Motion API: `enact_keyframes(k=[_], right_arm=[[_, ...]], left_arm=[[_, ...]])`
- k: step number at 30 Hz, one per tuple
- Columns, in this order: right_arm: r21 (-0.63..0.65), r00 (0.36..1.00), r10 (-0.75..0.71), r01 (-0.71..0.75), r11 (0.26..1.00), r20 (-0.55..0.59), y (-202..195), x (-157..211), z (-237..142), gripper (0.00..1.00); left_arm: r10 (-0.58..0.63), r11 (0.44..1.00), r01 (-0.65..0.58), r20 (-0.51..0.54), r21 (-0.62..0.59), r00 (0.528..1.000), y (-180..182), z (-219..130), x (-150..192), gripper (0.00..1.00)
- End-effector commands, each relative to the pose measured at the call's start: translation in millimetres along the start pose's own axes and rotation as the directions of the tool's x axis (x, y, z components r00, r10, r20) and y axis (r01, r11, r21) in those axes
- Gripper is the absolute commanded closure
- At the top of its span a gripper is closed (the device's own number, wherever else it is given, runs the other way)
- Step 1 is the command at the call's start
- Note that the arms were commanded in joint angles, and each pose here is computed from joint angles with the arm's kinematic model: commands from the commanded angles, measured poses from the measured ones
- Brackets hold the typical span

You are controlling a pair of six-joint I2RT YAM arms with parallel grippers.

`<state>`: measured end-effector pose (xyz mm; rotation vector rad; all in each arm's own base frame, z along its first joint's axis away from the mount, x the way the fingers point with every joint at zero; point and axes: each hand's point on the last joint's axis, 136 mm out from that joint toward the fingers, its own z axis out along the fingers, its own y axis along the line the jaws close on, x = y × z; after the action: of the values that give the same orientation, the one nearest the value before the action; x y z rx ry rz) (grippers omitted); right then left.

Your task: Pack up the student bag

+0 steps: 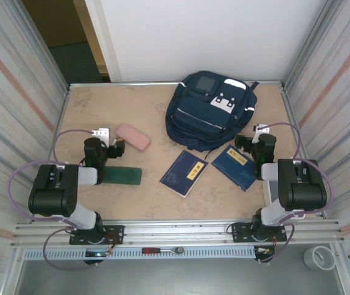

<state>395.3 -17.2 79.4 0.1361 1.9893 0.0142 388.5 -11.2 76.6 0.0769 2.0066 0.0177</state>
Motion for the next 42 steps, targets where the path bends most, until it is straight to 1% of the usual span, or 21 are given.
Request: enact_keyframes(k=[1,30,32,33,35,37,38,39,41,42], right_arm=[[-0.007,1.0,0.002,-0.002,1.0,0.004,0,-3,-1,0.01],[-0.011,1.0,0.002,-0.002,1.0,0.007,0,-4,-1,0.01],[-0.007,1.0,-0.004,0.004,1.0,-0.003,1,-7,-2,0.01],[0.015,1.0,-0.01,0.01,1.0,0.002,1,-11,-5,0.01],[0.066,1.0,-0.008,0.006,0.998,0.025,-4,-19,-15,0.01],[0.135,0.997,0.012,-0.021,0.991,0.07,-14,-32,-31,0.02],[0.175,0.994,0.033,-0.051,0.983,0.1,-21,-40,-42,0.01],[0.213,0.987,0.085,-0.112,0.971,0.135,-29,-48,-54,0.01],[0.257,0.966,0.201,-0.237,0.937,0.16,-41,-59,-71,0.0],[0.269,0.954,0.257,-0.29,0.918,0.151,-44,-62,-78,0.0]], left_arm=[[0.014,1.0,-0.014,0.04,0.003,0.999,2,0,-16,0.01],[0.013,1.0,-0.013,0.043,0.005,0.999,2,0,-16,0.01],[0.009,1.0,-0.009,0.055,-0.003,0.998,3,-1,-20,0.01],[0.006,1.0,-0.005,0.063,-0.015,0.998,5,-3,-25,0.01],[-0.022,0.997,0.025,0.043,-0.077,0.999,17,-12,-33,0.01],[-0.091,0.978,0.091,0.009,-0.185,0.996,37,-26,-39,0.01],[-0.131,0.964,0.128,0.0,-0.235,0.991,45,-34,-42,0.01],[-0.168,0.95,0.161,-0.004,-0.266,0.986,51,-41,-45,0.01],[-0.226,0.942,0.214,-0.016,-0.259,0.974,49,-50,-49,0.01],[-0.267,0.94,0.256,-0.018,-0.226,0.964,43,-54,-51,0.01]])
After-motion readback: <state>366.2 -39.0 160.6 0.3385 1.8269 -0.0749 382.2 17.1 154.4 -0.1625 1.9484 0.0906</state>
